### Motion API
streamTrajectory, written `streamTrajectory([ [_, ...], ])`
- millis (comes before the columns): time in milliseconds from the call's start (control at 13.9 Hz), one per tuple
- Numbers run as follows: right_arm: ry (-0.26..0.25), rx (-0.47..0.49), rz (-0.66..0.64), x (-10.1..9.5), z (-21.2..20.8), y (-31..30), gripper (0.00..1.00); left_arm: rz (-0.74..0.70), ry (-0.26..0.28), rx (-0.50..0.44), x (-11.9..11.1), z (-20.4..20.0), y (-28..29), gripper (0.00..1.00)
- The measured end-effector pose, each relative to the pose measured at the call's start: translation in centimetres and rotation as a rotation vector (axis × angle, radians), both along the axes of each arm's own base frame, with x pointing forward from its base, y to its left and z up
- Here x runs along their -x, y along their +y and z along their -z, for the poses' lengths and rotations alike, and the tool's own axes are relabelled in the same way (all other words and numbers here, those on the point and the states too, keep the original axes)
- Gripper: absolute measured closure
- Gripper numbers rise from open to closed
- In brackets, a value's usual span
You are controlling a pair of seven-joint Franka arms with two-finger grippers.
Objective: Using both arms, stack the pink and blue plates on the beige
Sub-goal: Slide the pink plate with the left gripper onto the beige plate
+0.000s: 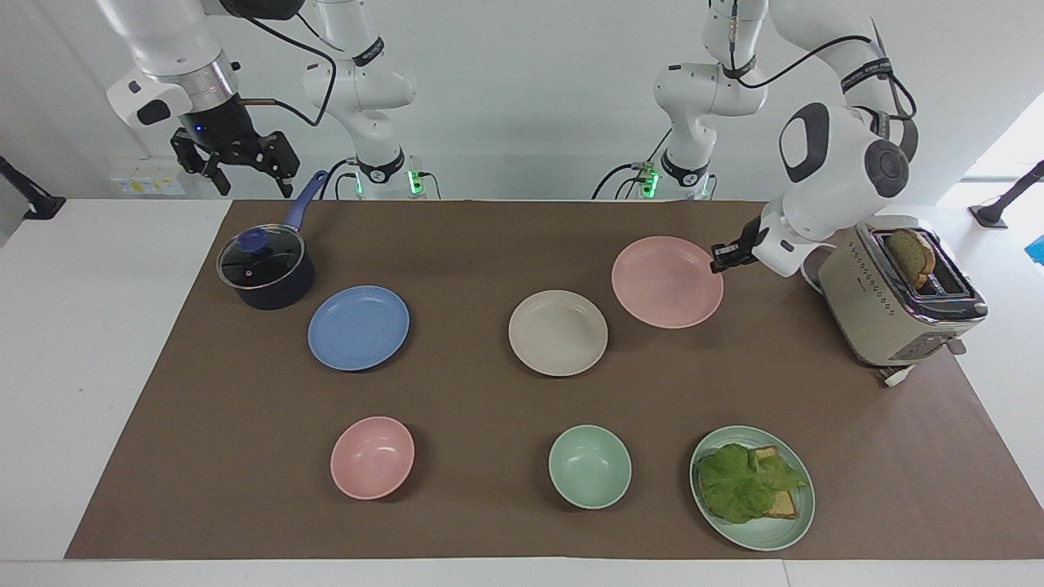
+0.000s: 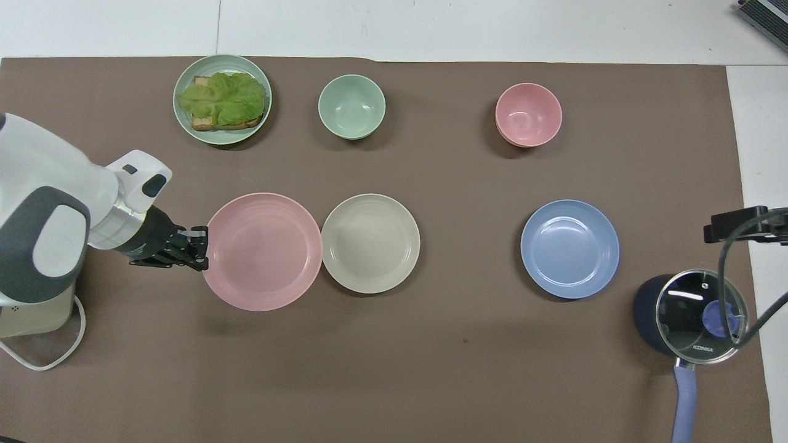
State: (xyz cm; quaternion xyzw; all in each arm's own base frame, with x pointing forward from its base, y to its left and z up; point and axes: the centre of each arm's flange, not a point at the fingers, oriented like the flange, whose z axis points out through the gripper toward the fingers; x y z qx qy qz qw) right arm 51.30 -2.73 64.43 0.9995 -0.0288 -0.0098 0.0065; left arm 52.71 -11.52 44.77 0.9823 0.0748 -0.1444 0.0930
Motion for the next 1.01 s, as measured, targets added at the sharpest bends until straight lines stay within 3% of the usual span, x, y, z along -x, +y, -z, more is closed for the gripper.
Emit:
streamTrajectory([
  [504, 0.000, 0.000, 0.000, 0.0, 0.0, 0.0, 0.00, -0.022, -0.123, -0.004, 1.9, 2.4, -12.1, 0.96],
  [1007, 0.000, 0.000, 0.000, 0.0, 0.0, 0.0, 0.00, -0.058, -0.131, -0.018, 2.8, 8.5, -16.6, 0.96],
])
